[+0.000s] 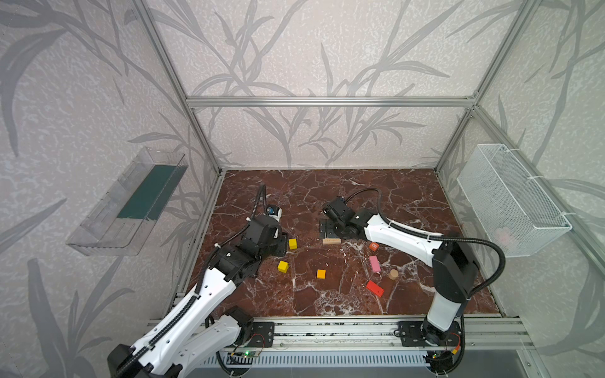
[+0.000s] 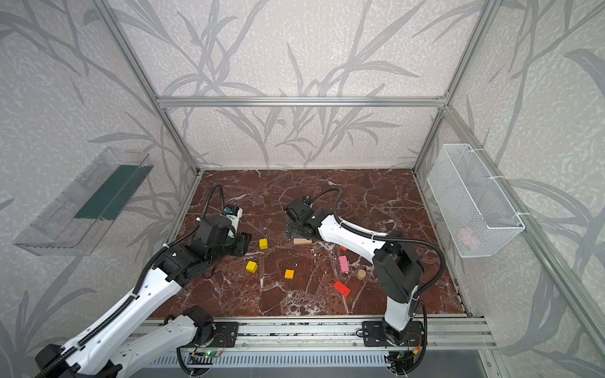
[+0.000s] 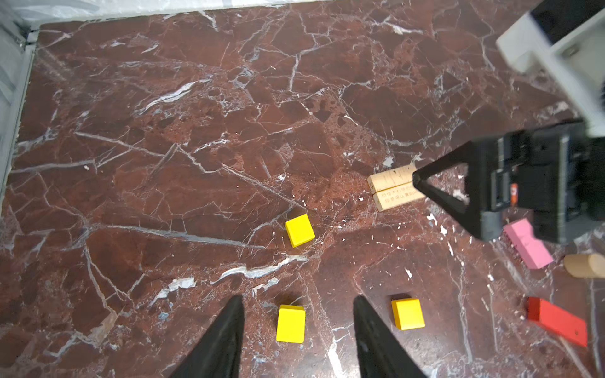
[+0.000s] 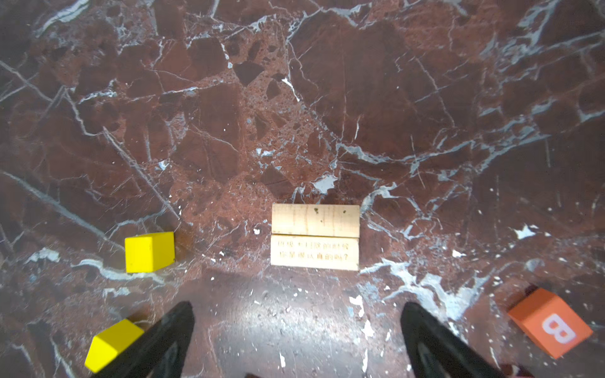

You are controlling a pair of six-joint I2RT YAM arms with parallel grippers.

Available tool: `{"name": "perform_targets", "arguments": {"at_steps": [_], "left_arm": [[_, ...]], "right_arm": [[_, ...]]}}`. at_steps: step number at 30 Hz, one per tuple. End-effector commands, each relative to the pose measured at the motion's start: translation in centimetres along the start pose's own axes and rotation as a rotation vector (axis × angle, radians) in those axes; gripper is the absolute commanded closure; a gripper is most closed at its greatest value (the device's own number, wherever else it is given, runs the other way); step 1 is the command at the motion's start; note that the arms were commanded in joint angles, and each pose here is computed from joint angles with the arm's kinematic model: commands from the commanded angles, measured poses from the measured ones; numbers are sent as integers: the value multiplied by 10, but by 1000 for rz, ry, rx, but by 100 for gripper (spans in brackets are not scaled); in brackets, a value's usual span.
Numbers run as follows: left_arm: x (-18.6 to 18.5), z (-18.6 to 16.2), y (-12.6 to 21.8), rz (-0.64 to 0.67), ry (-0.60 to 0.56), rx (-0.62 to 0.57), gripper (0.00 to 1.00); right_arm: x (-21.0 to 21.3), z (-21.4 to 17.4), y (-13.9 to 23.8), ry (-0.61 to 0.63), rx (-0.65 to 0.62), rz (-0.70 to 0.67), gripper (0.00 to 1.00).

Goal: Build the wood block tower

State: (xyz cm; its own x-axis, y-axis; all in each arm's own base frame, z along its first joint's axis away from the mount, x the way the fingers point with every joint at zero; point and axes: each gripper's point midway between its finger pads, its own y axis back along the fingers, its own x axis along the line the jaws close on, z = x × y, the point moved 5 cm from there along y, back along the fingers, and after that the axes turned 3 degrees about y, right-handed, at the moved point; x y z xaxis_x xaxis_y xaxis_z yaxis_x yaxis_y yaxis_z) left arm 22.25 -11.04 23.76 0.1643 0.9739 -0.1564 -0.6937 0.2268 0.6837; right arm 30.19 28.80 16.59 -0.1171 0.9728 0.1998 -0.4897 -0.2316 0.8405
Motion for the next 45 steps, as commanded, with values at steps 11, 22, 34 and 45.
{"name": "perform_targets", "arguments": {"at_steps": [11,22,34,45], "left_arm": [[-44,-27,-41,-161,150,199,97],[-82,-58,-100,-170,208,440,100],[-98,-71,-149,-171,305,502,100],[-101,-73,-177,-162,392,453,100]], "right_arm": [[-50,-22,26,-65,-86,115,96],[-62,-36,9,-103,-45,227,100],[-86,-34,19,-159,-91,244,100],[-103,-37,27,-187,-119,231,100]]}}
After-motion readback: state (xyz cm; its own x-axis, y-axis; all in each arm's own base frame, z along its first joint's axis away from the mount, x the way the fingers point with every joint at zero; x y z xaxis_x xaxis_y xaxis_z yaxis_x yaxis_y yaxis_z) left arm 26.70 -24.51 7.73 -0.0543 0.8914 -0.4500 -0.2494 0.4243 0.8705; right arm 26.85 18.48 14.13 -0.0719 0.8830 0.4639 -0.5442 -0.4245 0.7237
